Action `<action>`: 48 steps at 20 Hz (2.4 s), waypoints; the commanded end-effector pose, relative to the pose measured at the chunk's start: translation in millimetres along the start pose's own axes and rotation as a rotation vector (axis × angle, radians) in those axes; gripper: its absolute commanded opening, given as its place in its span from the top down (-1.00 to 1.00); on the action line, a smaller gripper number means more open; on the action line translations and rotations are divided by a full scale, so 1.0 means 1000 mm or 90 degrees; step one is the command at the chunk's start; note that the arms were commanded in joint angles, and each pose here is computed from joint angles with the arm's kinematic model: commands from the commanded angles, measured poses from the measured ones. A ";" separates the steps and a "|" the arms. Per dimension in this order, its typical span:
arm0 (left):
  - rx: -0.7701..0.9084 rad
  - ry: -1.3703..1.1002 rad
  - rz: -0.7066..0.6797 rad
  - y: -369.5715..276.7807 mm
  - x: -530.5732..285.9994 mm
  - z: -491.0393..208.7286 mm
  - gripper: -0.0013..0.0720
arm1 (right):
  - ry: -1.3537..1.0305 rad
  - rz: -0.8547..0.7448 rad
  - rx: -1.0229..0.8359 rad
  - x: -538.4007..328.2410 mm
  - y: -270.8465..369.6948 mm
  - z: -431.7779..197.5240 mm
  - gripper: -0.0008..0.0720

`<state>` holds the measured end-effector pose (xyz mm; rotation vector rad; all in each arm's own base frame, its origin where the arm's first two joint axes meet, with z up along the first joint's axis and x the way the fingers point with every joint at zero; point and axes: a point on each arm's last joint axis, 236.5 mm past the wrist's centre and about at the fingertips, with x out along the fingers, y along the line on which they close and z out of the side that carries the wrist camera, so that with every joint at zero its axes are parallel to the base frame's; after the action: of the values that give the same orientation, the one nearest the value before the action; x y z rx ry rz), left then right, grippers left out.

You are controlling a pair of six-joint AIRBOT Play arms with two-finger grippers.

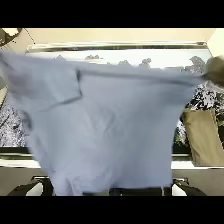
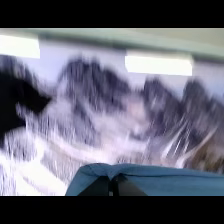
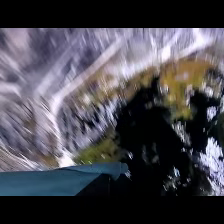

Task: Fold the shirts.

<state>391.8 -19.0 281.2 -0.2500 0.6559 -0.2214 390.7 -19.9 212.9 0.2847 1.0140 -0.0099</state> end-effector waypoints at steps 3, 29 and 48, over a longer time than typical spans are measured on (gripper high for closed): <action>-0.109 0.280 0.003 0.072 0.185 -0.159 0.89 | 0.129 -0.063 -0.018 0.222 -0.001 -0.012 0.85; -0.180 0.650 0.026 0.089 0.176 -0.284 0.83 | 0.437 -0.019 0.090 0.242 -0.029 -0.142 0.84; -0.300 0.712 -0.013 0.052 0.062 -0.431 -0.13 | 0.526 -0.042 0.145 0.164 -0.090 -0.217 -0.23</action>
<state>195.7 -39.0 -86.0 -0.5242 1.8403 -0.2092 294.8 -36.2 -47.0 0.4827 1.8305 -0.0828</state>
